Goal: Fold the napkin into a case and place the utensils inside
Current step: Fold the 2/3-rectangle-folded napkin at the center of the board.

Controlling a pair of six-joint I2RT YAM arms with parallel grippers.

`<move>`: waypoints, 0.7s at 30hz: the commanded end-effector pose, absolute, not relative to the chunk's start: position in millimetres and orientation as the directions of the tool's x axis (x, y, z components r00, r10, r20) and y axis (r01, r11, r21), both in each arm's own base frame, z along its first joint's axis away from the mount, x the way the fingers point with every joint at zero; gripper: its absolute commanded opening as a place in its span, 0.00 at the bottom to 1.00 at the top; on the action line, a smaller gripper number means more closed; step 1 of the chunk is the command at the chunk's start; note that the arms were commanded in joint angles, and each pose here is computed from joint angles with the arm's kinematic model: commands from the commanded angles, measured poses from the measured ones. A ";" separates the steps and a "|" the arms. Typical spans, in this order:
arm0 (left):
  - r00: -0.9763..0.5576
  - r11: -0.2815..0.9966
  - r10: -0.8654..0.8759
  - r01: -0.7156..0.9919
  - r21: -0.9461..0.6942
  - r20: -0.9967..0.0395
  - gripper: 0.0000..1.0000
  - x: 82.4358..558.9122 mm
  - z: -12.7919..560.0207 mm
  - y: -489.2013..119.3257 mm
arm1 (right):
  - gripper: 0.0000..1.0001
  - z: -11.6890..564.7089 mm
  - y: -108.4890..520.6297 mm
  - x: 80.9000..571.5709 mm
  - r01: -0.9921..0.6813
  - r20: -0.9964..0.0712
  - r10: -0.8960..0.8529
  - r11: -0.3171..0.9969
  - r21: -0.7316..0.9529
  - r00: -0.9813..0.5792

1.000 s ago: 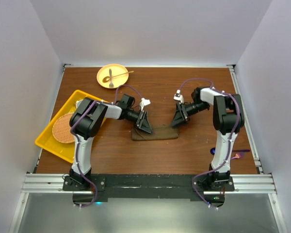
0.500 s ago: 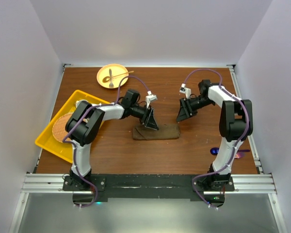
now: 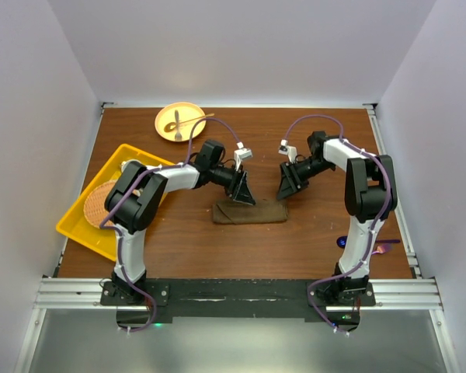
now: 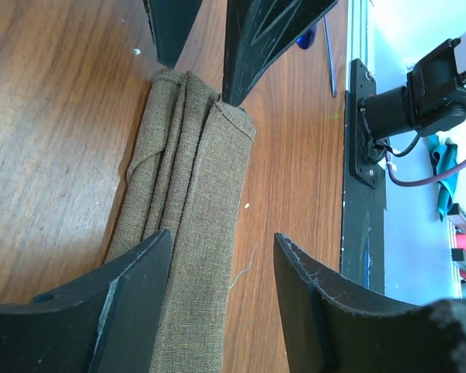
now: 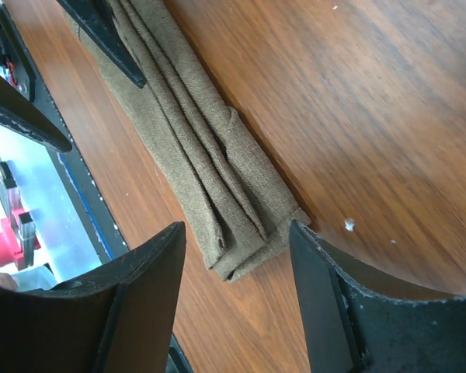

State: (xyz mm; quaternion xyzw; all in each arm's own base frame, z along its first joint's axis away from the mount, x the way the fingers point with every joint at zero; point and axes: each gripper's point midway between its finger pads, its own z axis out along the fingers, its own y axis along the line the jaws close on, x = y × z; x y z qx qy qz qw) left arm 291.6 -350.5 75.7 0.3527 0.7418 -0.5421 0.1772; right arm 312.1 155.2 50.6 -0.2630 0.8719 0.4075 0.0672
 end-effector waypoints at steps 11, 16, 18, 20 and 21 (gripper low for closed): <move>-0.529 0.093 0.353 0.840 -0.534 -0.772 0.69 298.2 89.1 -361.5 | 0.47 76.6 170.0 303.1 -0.548 -0.370 -0.427 0.441 0.711 -0.825; -0.334 0.067 0.377 0.940 -0.334 -0.864 0.75 306.0 86.9 -371.9 | 0.42 80.5 171.5 299.6 -0.539 -0.366 -0.423 0.429 0.725 -0.829; -0.271 0.055 0.362 0.961 -0.270 -0.892 0.75 313.5 90.5 -381.4 | 0.41 82.2 172.2 298.1 -0.540 -0.367 -0.425 0.423 0.728 -0.827; -0.206 0.040 0.371 0.978 -0.206 -0.905 0.75 316.1 89.3 -390.1 | 0.40 84.1 172.4 296.3 -0.538 -0.365 -0.425 0.418 0.732 -0.828; -0.183 0.032 0.372 0.982 -0.185 -0.910 0.75 318.9 90.1 -395.4 | 0.40 85.4 172.5 296.7 -0.540 -0.370 -0.423 0.414 0.732 -0.827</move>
